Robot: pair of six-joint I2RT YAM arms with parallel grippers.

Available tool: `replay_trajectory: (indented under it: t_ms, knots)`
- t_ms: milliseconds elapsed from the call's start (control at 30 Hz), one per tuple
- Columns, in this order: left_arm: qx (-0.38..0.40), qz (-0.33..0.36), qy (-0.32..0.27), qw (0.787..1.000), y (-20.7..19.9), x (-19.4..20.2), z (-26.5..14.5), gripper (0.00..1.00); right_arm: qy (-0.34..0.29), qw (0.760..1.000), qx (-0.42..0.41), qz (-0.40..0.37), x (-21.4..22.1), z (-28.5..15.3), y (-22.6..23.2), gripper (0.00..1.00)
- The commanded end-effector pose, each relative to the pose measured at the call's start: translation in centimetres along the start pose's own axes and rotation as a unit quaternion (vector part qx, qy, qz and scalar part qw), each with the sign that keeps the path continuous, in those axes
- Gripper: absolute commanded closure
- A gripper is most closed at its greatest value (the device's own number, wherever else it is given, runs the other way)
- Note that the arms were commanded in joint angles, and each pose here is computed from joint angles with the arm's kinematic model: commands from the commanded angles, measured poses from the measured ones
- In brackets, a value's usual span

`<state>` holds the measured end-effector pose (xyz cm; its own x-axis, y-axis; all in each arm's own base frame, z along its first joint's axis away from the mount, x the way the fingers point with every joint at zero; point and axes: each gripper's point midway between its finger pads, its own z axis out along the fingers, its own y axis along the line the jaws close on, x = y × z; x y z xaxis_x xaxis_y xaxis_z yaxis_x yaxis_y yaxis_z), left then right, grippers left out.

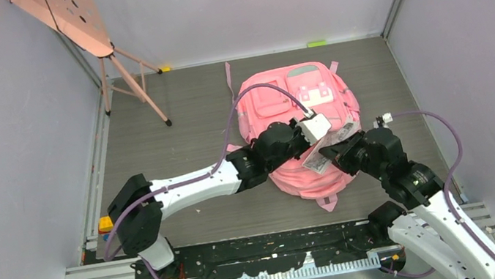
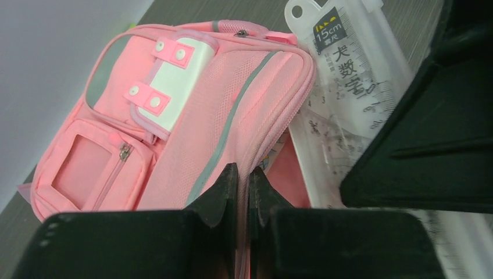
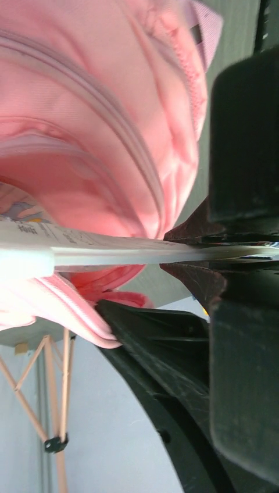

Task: Pack the student bag
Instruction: Place the stationery in the student bag.

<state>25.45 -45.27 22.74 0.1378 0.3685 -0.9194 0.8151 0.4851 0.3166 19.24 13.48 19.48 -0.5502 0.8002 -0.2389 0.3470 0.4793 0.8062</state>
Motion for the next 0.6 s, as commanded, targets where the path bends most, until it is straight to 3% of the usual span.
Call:
replay_trajectory:
  t_ms: [0, 300, 567]
  knots:
    - [0.010, -0.072, -0.114, 0.991, 1.4, -9.7, -2.9, 1.00, -0.079, 0.989, -0.118, 0.039, -3.2, 1.0, 5.0, 1.00]
    - [0.009, -0.129, -0.092, 0.987, 1.6, -10.7, -2.7, 1.00, -0.183, 0.956, -0.212, 0.087, -7.2, 2.1, 7.6, 1.00]
    - [0.012, -0.171, -0.086, 0.981, 2.3, -11.1, -2.4, 1.00, -0.236, 0.929, -0.275, 0.077, -9.2, 3.1, 10.0, 1.00]
